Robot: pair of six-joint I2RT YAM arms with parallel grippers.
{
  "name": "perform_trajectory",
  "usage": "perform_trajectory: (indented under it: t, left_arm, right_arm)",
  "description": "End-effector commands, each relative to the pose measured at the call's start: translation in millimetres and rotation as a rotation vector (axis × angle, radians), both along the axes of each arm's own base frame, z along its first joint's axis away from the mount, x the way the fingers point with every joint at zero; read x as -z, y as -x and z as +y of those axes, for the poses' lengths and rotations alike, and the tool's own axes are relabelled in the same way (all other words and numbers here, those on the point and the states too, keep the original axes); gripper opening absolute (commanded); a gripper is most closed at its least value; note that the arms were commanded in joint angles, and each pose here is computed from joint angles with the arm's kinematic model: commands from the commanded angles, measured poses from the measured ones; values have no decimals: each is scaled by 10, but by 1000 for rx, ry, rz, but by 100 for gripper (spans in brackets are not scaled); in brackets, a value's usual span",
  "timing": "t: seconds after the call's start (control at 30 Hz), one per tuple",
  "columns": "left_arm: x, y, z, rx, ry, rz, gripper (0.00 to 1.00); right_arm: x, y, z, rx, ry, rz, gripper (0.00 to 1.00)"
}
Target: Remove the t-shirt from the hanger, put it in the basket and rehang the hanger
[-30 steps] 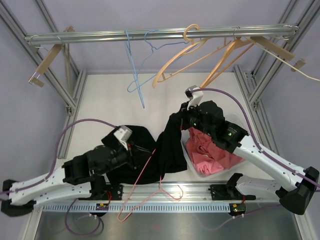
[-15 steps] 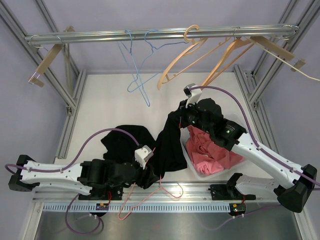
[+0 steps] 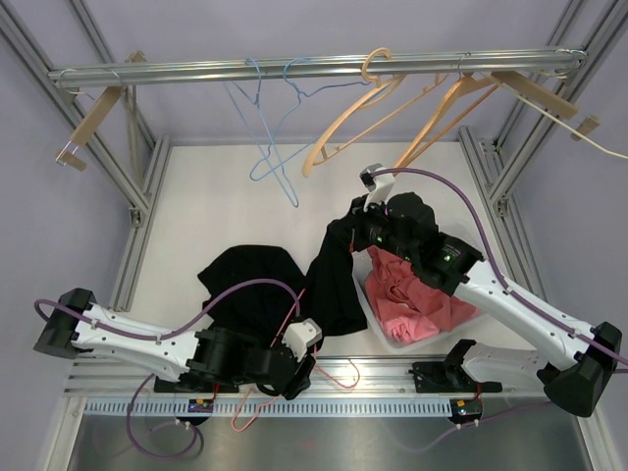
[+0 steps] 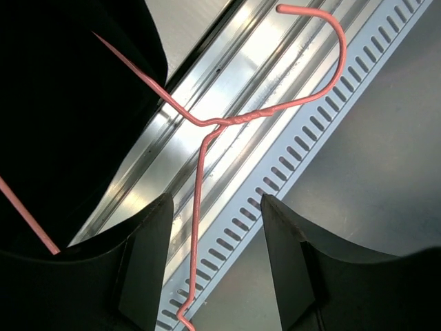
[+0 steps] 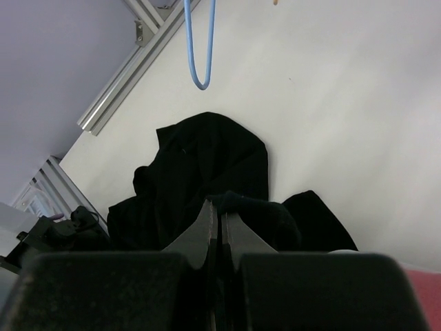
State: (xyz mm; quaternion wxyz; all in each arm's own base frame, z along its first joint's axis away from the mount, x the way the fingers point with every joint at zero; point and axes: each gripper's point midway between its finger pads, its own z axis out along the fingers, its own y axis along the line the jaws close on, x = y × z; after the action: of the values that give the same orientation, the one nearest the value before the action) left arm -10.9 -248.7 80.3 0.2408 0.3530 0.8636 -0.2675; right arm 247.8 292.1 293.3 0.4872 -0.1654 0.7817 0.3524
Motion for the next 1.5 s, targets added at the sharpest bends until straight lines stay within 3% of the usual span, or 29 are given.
perform_trajectory:
  t: [0.0, 0.2, 0.4, 0.5, 0.53, 0.6, 0.63, 0.77, 1.0, 1.2, 1.47]
  left_arm:
    - [7, 8, -127, -31, 44, 6, 57]
    - [101, 46, -277, -1, 65, -1, 56]
    - [364, 103, -359, 28, -2, 0, 50]
    - [412, 50, -330, 6, -15, -20, 38]
    - [405, 36, -327, 0, -13, -25, 23]
    - [347, -7, -336, -16, 11, -39, 11]
    - [303, -13, -352, -14, 24, -46, 0]
    - [-86, -75, -443, -19, 150, -76, 0]
    - [-1118, -319, -262, -112, 532, -111, 0]
    - [-1619, -529, -79, -193, 693, -171, 0]
    - [-2434, -531, -50, -147, 880, -231, 0]
  right_arm:
    - [-340, 28, 7, -18, -105, -62, 0]
    - [-341, 84, -9, -33, -118, -59, 0]
    - [-354, 113, -38, -33, -124, -63, 0]
    - [-365, 144, -70, -33, -125, -64, 0]
    - [-386, 160, -77, -35, -129, -67, 0]
    - [-418, 188, -111, -34, -132, -73, 0]
    - [-428, 199, -124, -34, -132, -75, 0]
    - [-466, 317, -212, -48, -130, -71, 0]
    - [-511, 746, -407, -138, -155, -51, 0]
    - [-619, 1126, -499, -256, -206, -49, 0]
    - [-99, 1292, -250, -332, -164, 84, 0]
